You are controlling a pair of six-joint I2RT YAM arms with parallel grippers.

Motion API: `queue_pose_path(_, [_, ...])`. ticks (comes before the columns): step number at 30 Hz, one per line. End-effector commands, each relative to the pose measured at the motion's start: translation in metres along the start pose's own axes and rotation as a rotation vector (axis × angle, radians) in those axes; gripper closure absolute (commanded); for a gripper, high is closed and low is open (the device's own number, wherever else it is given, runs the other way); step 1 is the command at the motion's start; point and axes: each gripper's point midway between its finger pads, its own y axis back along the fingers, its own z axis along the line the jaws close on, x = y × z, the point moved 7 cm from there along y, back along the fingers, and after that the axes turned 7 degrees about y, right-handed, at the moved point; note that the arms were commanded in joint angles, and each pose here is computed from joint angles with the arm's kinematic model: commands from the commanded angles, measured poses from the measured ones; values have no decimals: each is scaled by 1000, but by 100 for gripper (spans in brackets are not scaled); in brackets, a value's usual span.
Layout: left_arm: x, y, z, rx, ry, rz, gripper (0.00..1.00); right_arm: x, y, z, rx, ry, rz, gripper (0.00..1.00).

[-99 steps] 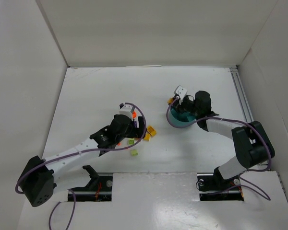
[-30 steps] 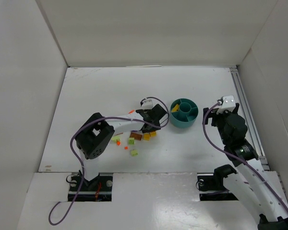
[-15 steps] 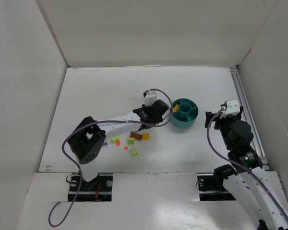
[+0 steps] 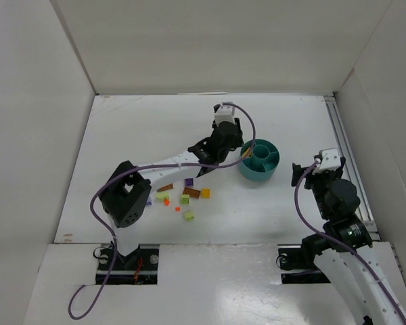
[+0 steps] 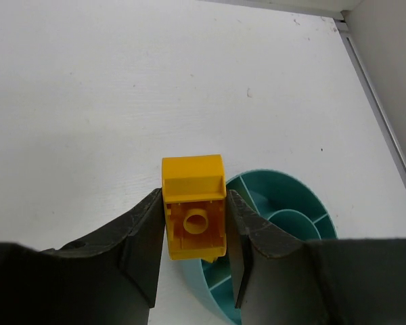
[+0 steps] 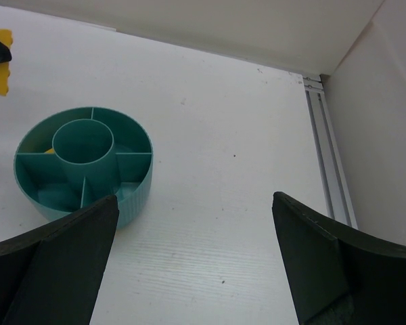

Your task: Sort the legos into containers by color

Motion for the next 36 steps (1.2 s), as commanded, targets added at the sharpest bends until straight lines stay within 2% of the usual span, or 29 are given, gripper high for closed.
queue_pose_path(1, [-23, -9, -21, 74, 37, -90, 75, -4, 2, -6, 41, -2, -14, 1])
queue_pose_path(8, [-18, -31, -28, 36, 122, -105, 75, -3, 2, -7, 49, -2, -11, 1])
queue_pose_path(14, [-10, -40, -31, -106, 183, -167, 75, -3, 2, -8, 58, -2, -8, 1])
queue_pose_path(18, [4, -55, -35, -176, 212, -140, 75, -1, 1, -8, 67, -11, -6, 1])
queue_pose_path(24, [6, -54, -43, -182, 238, -156, 75, -2, -1, -7, 67, -11, -6, 1])
queue_pose_path(36, [33, -52, -37, -218, 234, -101, 73, 2, -3, -6, 65, -9, 2, 1])
